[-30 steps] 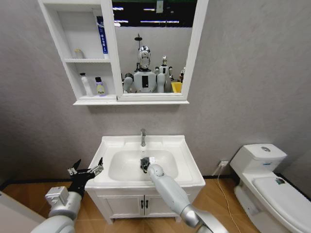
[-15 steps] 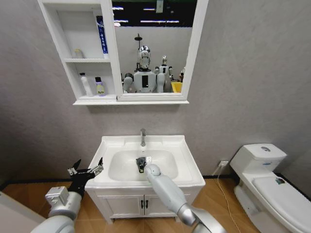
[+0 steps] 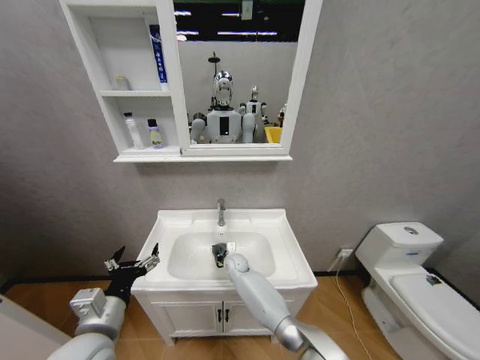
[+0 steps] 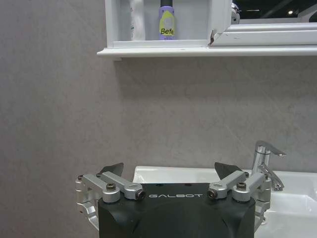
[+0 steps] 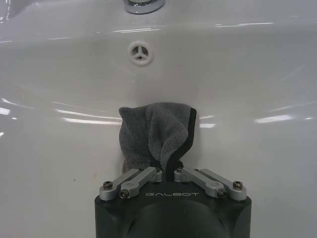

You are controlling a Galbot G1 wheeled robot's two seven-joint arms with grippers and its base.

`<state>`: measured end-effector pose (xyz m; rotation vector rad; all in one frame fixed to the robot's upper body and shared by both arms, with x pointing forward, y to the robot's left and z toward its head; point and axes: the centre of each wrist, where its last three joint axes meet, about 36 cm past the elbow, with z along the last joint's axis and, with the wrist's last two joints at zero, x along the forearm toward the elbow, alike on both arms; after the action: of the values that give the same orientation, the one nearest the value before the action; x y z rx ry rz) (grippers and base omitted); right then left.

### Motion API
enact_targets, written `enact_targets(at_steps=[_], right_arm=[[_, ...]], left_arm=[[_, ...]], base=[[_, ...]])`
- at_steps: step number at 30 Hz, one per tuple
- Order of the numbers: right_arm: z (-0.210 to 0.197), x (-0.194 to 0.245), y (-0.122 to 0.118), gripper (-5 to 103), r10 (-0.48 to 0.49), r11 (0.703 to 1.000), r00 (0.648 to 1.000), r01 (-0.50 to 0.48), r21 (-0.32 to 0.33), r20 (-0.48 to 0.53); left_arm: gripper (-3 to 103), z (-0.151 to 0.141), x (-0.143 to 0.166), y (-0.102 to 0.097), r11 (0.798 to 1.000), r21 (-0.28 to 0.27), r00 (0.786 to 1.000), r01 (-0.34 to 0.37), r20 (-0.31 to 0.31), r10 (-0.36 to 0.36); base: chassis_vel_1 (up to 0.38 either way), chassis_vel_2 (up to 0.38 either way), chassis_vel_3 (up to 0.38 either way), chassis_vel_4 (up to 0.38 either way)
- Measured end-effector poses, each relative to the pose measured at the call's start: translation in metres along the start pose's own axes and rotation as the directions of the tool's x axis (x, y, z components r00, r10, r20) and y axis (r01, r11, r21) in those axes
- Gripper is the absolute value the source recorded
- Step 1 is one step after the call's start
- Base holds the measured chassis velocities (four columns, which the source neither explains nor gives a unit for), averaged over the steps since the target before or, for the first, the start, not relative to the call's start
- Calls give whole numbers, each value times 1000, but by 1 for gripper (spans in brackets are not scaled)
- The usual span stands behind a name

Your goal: Move facial cleanser and shampoo from washbasin to cabinet, then wipe washbasin with towel.

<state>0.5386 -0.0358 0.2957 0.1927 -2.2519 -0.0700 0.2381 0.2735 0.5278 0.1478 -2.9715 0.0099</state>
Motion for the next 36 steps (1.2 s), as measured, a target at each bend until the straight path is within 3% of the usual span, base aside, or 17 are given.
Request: enact_targets(at_steps=[13,36], right_arm=[[-6,18,-52,5,100,995,995,-100,-24,11],[-16,78,-94,5,263,965,963,-264,11,60]], left_arm=[[100,0,0,0,1000,0,1000,0,0,0],[100,0,0,0,1000,0,1000,0,0,0]], base=[[0,0,0,0],[0,0,0,0]])
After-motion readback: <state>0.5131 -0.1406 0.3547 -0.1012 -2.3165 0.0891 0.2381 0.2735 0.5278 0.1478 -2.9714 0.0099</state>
